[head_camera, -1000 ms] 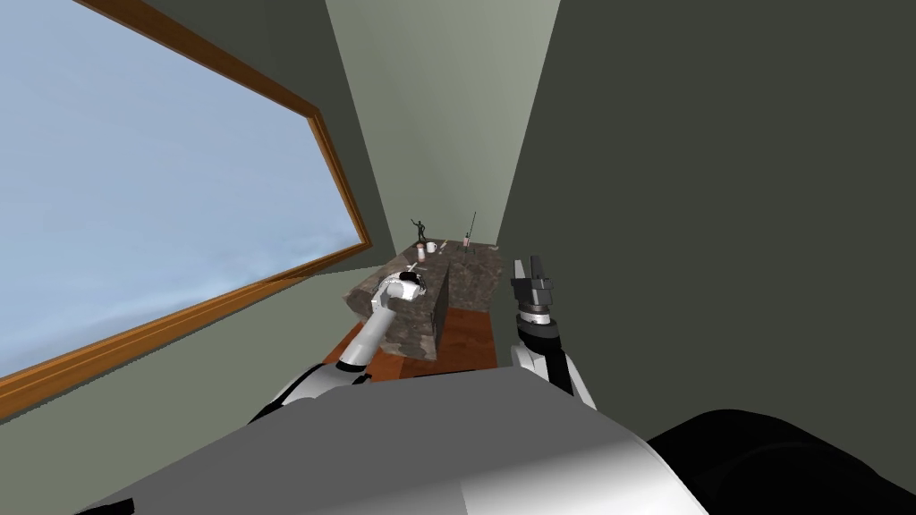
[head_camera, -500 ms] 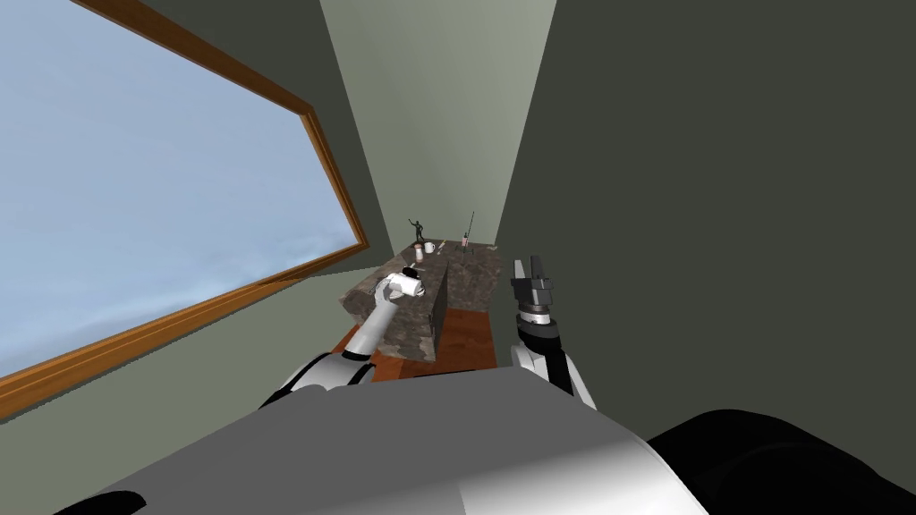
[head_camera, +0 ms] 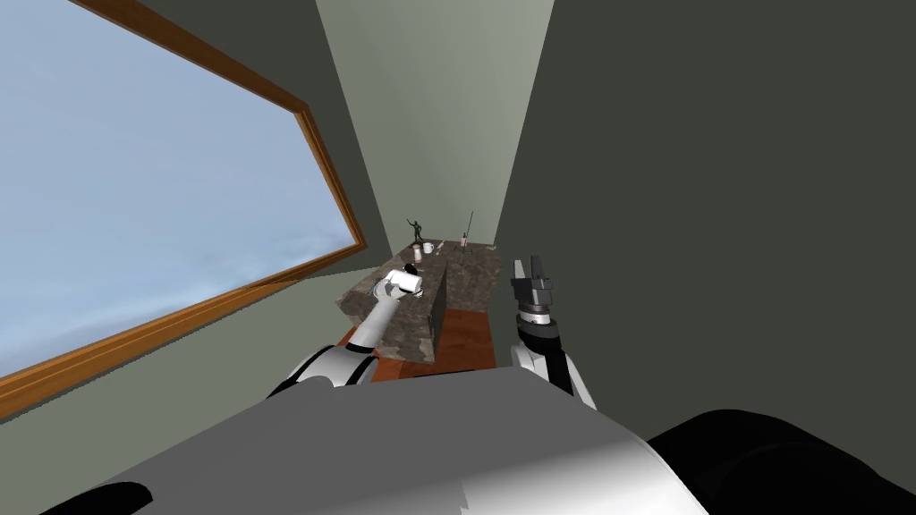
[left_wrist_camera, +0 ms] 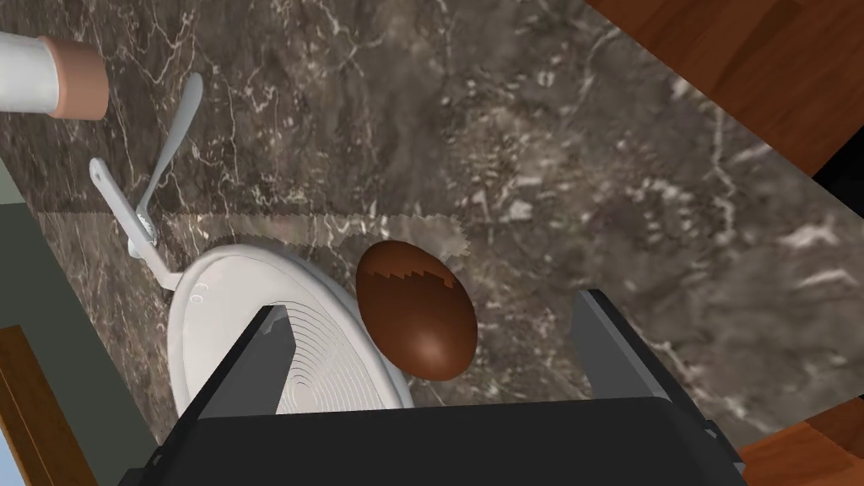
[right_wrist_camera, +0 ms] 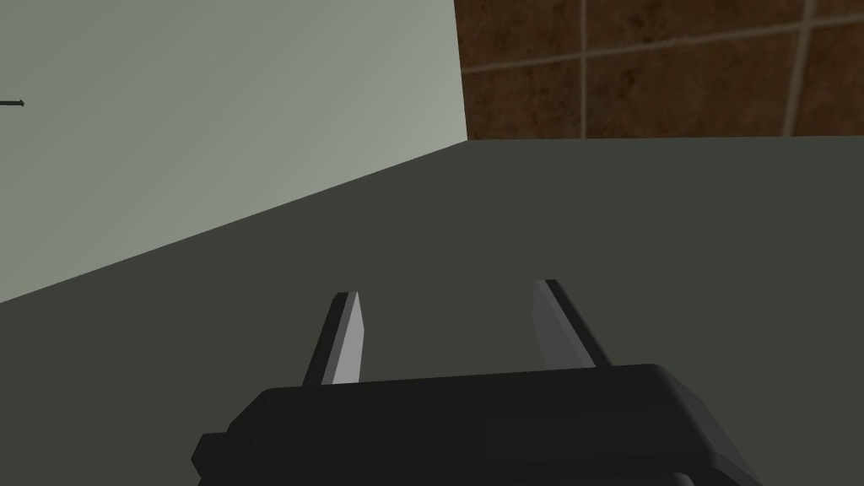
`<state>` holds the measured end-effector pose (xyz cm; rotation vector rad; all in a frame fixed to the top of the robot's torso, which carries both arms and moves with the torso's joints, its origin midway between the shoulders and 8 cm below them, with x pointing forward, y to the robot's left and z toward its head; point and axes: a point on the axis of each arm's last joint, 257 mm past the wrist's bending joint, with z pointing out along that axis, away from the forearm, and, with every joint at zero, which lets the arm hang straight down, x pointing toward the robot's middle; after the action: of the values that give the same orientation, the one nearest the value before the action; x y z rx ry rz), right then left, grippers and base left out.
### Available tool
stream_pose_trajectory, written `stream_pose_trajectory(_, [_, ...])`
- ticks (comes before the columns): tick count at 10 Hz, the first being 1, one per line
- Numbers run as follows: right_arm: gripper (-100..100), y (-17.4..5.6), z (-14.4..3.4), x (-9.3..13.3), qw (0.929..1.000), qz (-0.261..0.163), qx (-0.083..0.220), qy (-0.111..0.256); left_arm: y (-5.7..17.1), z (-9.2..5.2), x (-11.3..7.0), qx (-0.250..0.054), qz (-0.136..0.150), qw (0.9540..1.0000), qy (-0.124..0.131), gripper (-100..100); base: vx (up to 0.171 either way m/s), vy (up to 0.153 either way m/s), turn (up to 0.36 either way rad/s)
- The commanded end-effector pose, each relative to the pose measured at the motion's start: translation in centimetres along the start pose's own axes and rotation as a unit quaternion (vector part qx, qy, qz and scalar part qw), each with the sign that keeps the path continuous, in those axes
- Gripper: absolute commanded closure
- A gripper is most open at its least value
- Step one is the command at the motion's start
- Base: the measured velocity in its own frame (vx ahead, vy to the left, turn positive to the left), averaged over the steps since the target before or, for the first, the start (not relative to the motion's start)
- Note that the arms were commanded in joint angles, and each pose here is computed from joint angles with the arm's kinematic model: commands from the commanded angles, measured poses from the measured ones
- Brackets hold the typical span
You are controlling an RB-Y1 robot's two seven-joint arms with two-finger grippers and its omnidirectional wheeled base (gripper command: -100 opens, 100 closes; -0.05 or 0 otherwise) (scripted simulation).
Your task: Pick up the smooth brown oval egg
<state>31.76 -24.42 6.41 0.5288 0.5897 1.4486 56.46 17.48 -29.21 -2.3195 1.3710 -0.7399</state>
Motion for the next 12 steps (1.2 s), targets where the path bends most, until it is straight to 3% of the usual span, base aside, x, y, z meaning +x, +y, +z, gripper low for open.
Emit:
stream_pose_trajectory(1, [0, 0.0, 0.0, 0.0, 1.0000, 0.000, 0.000, 0.000, 0.0, -0.1, -0.8, -0.012, -0.012, 0.9996, -0.021, -100, 0.021, -0.002, -0.035])
stream_pose_trajectory(7, [0, 0.0, 0.0, 0.0, 1.0000, 0.000, 0.000, 0.000, 1.0, -0.4, -3.1, -0.051, -0.039, 0.9945, -0.083, -100, 0.022, 0.000, -0.022])
stream_pose_trajectory(10, [0, 0.0, 0.0, 0.0, 1.0000, 0.000, 0.000, 0.000, 1.5, -0.9, -4.6, -0.073, -0.060, 0.9880, -0.122, -100, 0.034, 0.012, -0.021])
stream_pose_trajectory(11, [0, 0.0, 0.0, 0.0, 1.0000, 0.000, 0.000, 0.000, 1.6, -1.0, -5.0, -0.078, -0.064, 0.9862, -0.131, -100, 0.053, 0.013, -0.015])
stream_pose_trajectory(12, [0, 0.0, 0.0, 0.0, 1.0000, 0.000, 0.000, 0.000, 1.6, -0.9, -4.8, -0.074, -0.061, 0.9876, -0.124, -100, 0.024, 0.004, -0.002])
